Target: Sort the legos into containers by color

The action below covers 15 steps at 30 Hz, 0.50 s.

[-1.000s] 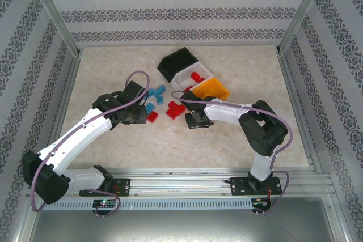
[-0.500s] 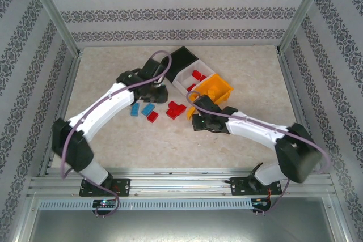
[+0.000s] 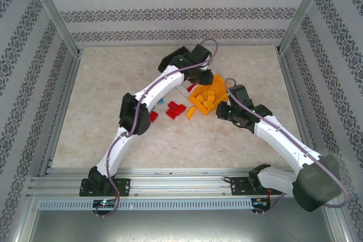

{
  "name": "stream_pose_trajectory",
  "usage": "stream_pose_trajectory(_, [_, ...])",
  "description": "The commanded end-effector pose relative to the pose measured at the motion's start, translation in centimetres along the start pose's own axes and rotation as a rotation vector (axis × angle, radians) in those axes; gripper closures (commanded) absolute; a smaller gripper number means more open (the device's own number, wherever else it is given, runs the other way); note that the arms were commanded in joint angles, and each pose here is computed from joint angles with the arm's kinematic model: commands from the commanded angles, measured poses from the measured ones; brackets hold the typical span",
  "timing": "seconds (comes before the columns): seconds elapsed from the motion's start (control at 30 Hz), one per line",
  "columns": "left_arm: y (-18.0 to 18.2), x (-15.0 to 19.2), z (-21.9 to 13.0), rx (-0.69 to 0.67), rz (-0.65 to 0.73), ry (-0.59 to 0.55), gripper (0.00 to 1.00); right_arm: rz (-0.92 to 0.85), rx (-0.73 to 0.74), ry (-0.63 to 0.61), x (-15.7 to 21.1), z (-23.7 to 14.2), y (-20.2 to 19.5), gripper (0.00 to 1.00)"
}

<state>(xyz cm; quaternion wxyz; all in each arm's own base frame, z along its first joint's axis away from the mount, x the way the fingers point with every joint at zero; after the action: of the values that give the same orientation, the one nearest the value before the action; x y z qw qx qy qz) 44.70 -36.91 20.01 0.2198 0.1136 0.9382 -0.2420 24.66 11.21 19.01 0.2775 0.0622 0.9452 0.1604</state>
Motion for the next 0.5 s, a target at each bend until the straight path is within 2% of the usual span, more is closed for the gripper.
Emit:
stream_pose_trajectory(0.0, [-0.5, 0.7, 0.2, 0.04, -0.001, 0.071, 0.75, -0.014, -0.023, 0.043, 0.7, 0.0, 0.1, 0.72])
stream_pose_trajectory(0.03, [-0.6, 0.8, 0.5, 0.051, -0.006, 0.077, 0.58, -0.014, -0.029, 0.05, 0.7, 0.1, 0.2, 0.67])
stream_pose_trajectory(0.07, [-0.6, 0.8, 0.5, 0.051, -0.009, 0.078, 0.5, -0.016, -0.029, 0.057, 0.9, 0.4, 0.3, 0.62])
stream_pose_trajectory(0.2, [-0.5, 0.6, -2.2, -0.01, 0.021, 0.061, 0.45, -0.042, -0.031, 0.095, 1.4, 1.7, 1.6, 0.46])
stream_pose_trajectory(0.3, [-0.2, 0.4, -6.3, -0.087, 0.06, 0.012, 0.41, -0.079, -0.011, 0.138, 1.9, 3.6, 3.6, 0.35])
stream_pose_trajectory(0.47, [5.3, 2.1, -12.3, -0.29, 0.02, -0.045, 0.38, -0.101, 0.016, 0.208, 2.4, 7.4, 6.6, 0.31])
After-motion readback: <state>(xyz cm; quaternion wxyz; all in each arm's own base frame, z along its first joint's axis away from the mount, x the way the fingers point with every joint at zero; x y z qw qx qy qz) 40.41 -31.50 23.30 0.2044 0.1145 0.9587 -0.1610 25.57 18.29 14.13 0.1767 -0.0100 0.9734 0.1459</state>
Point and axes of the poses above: each hand's point on the last joint's axis, 136 mm out from that joint toward the fingers, its own z axis out along the fingers, its own y axis along the line the jaws close on, x = y × z, the point moved 7 cm from there along -z, back along the fingers, and after that the axes turned 3 degrees about -z, right-handed, at the moved point
